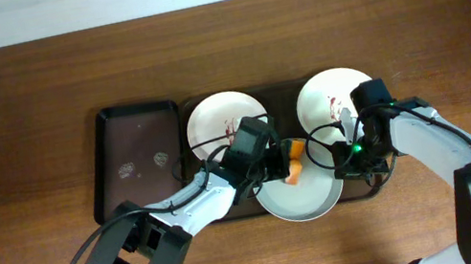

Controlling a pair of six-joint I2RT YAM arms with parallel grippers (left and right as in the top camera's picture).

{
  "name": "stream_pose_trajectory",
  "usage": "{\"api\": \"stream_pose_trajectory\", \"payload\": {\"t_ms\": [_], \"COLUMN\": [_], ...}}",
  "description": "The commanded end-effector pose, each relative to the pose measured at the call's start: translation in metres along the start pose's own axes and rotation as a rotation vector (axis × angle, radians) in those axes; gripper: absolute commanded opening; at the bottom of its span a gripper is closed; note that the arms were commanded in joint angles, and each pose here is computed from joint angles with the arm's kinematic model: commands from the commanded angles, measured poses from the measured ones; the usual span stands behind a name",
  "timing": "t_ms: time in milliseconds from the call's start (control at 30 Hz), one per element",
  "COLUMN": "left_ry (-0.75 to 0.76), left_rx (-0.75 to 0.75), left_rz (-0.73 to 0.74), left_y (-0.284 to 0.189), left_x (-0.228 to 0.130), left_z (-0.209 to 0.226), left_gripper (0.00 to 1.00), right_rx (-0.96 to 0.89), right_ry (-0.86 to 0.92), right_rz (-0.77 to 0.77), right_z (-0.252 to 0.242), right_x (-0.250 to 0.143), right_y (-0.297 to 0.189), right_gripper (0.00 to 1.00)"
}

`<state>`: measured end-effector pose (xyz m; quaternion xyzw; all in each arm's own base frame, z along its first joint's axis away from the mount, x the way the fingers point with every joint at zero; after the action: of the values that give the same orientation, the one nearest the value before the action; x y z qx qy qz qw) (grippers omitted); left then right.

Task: Clean dirty plates on tray and stack at the side
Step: 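Scrub the front plate with the sponge in the left gripper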

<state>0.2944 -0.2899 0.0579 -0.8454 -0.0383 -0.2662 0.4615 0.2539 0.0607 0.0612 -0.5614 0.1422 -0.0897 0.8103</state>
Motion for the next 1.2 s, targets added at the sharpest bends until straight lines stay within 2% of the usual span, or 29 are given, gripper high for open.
{"api": "stream_pose_trajectory", "payload": {"t_ms": [0, 100, 200, 433, 533, 600, 767, 833, 1000, 1100, 1167], "left_ry": [0.093, 0.114, 0.135, 0.129, 0.16, 0.171, 0.159, 0.155, 0.177, 0.128, 0.152], "left_rx": [0.092, 0.086, 0.016, -0.032, -0.126, -0.128, -0.083, 0.004, 0.113, 0.065, -0.001], "left_rz": [-0.002, -0.037, -0.092, -0.01, 0.019, 0.044, 0.088, 0.067, 0.029, -0.031, -0.07], "left_y": [-0.018, -0.044, -0.067, -0.049, -0.037, -0.031, -0.015, -0.014, -0.02, -0.042, -0.062], "left_x": [0.004, 0.015, 0.026, 0.003, -0.008, -0.016, -0.028, -0.026, -0.01, 0.015, 0.028], "left_z": [0.011, 0.002, -0.017, -0.036, -0.059, -0.062, -0.053, -0.041, -0.009, 0.001, -0.004], "left_gripper": [0.0, 0.0, 0.0, 0.0, 0.0, 0.0, 0.0, 0.0, 0.0, 0.0, 0.0], "right_rx": [0.002, 0.003, 0.003, 0.003, 0.002, 0.003, 0.001, 0.001, -0.001, 0.0, 0.0], "right_ry": [0.0, 0.0, 0.001, 0.001, 0.0, 0.0, 0.001, 0.001, 0.003, 0.002, -0.002], "right_rz": [-0.002, -0.002, -0.001, -0.001, -0.001, -0.001, 0.002, 0.002, 0.006, 0.004, 0.004], "right_z": [0.003, 0.003, 0.003, 0.003, 0.003, 0.003, 0.002, 0.002, 0.002, 0.002, 0.002], "right_x": [0.002, 0.002, 0.002, 0.002, 0.002, 0.002, 0.001, 0.001, 0.0, 0.001, 0.001], "right_y": [-0.002, -0.002, -0.002, -0.002, -0.002, -0.002, -0.002, -0.002, -0.002, -0.002, -0.002], "right_gripper": [0.04, 0.04, 0.04, 0.04, 0.04, 0.04, 0.04, 0.04, 0.04, 0.04, 0.04]}}
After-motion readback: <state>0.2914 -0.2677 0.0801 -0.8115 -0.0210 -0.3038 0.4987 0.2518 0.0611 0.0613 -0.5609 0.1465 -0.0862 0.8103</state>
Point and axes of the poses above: each gripper's point midway between its finger pads, its own y axis out along the fingers, its own z axis along the line the jaws close on, x = y × z, the point moved 5 cm from there along -y, back along the fingers, and after that the axes turned 14 degrees about y, right-handed, at the moved point
